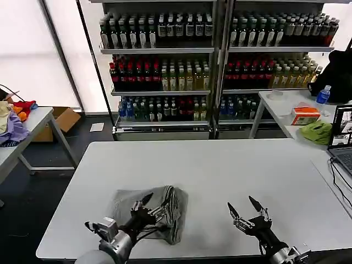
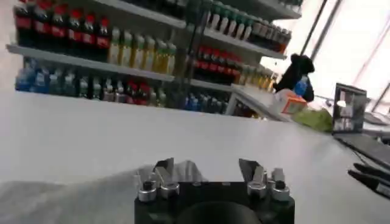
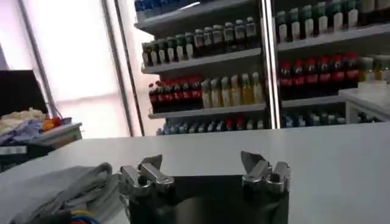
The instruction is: Fold and organize the clothes.
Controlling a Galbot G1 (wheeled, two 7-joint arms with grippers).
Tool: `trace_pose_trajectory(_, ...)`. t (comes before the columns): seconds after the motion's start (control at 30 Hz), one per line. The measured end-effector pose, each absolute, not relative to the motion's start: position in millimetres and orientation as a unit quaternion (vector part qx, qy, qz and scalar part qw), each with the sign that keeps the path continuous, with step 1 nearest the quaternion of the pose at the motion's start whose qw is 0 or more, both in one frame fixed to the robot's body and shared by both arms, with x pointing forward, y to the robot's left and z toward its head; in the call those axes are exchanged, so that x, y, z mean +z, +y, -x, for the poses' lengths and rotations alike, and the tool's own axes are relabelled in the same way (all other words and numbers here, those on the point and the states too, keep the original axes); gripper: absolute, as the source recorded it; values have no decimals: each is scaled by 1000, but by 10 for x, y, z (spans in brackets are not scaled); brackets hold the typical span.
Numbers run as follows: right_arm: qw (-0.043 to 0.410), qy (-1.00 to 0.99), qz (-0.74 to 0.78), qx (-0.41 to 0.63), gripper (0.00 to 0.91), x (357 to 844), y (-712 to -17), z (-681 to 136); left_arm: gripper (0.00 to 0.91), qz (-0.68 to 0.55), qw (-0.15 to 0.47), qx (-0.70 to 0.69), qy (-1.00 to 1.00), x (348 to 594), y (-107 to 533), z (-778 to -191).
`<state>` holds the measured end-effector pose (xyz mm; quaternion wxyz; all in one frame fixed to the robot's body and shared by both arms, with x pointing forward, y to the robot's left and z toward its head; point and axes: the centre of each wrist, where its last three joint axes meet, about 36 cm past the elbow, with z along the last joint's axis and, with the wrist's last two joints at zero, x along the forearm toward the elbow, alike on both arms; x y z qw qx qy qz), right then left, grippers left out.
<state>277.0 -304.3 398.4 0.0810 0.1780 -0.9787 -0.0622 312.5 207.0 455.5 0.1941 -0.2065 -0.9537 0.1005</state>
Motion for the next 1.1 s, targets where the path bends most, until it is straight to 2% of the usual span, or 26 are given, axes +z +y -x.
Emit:
trace_pose_trajectory(0.27, 84, -978, -182, -61, 907, 3934, -3007, -2759, 907, 127, 211, 45, -968, 4628, 2464, -3132)
trace_pose_trajectory(0.6, 81, -978, -184, -60, 907, 3919, -2996, -2769, 907, 35, 253, 9, -967, 4347, 2725, -3286)
trace_pose_trajectory(0.9, 77, -978, -185, -58, 907, 3933, -2992, -2805, 897, 5, 287, 12, -958, 4120, 2748, -3299)
trace_pose_trajectory(0.93, 77, -978, -185, -58, 907, 3936, -2994, -2810, 786, 5, 289, 14, -957, 4105, 2738, -3294)
trace_pose_trajectory(0.97, 76, -978, -185, -58, 907, 3936, -2995, -2814, 715, 4, 292, 15, -956, 4092, 2726, -3287)
trace_pose_trajectory(1.0, 77, -978, -185, -58, 907, 3934, -2996, -2816, 373, 5, 294, 18, -956, 4075, 2708, -3275)
trace_pose_trajectory(1.03, 77, -978, -185, -58, 907, 3929, -2993, -2816, 161, 5, 297, 20, -955, 4063, 2693, -3265)
trace_pose_trajectory(1.1, 78, -978, -186, -59, 907, 3918, -2984, -2816, 30, 7, 300, 25, -954, 4044, 2662, -3245)
